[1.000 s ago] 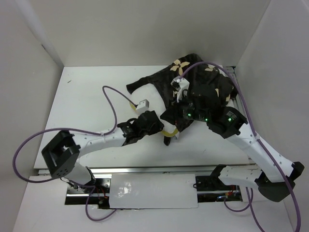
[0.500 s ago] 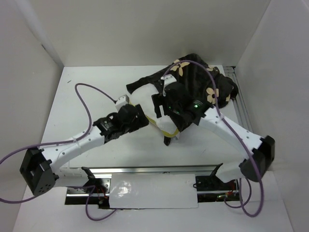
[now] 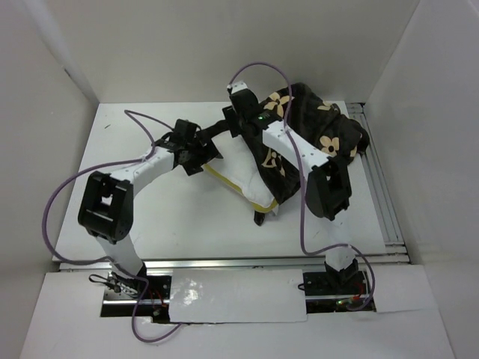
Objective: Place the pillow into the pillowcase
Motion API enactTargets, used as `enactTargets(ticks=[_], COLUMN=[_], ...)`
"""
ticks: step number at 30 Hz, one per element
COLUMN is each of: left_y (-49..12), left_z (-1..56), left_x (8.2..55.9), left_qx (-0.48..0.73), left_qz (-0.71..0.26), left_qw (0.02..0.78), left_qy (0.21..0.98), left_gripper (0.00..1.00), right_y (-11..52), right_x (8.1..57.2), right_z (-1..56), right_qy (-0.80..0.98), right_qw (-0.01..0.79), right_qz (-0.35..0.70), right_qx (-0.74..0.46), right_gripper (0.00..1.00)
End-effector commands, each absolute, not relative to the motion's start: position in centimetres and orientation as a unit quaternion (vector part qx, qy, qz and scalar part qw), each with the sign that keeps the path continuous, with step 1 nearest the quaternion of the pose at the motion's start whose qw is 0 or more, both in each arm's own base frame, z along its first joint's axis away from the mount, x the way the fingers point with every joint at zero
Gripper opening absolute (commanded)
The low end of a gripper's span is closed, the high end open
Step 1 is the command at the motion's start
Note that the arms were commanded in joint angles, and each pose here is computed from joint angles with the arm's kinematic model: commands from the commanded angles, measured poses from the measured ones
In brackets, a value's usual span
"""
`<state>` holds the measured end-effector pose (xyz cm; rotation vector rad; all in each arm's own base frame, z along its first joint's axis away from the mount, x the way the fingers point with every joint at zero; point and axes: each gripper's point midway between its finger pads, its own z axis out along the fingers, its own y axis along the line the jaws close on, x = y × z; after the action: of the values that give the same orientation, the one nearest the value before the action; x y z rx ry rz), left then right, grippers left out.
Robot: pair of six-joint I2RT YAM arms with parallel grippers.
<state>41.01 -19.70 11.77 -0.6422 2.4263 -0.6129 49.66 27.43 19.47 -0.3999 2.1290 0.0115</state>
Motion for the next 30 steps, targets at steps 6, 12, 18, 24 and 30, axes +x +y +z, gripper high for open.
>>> enactTargets(ticks=[6, 12, 18, 24, 30], left_y=[-23.2, -23.9, -24.1, -24.6, -27.4], left_z=[9.8, 7.2, 6.7, 9.1, 16.8], left_x=[43.7, 43.7, 44.4, 45.8, 45.5], left_qx=[-0.190, -0.192, -0.183, -0.163, -0.107], left_qz=[-0.313, -0.343, -0.355, -0.386, -0.447], left_qw=[0.239, 0.197, 0.198, 0.246, 0.312], left_qy=[0.899, 0.898, 0.895, 0.874, 0.832], left_gripper=[1.00, 0.44, 0.00, 0.00, 0.00], right_y=[27.0, 23.7, 21.3, 25.0, 33.6], right_x=[53.2, 54.3, 55.2, 54.5, 49.6], right_z=[15.1, 13.9, 15.9, 19.6, 29.7], right_qy=[0.870, 0.873, 0.852, 0.835, 0.793], right_qw=[0.436, 0.431, 0.464, 0.506, 0.549], right_qz=[-0.064, -0.151, -0.218, -0.172, 0.068], right_qx=[-0.222, -0.173, -0.109, -0.131, -0.255], right_gripper=[0.66, 0.48, 0.00, 0.00, 0.00])
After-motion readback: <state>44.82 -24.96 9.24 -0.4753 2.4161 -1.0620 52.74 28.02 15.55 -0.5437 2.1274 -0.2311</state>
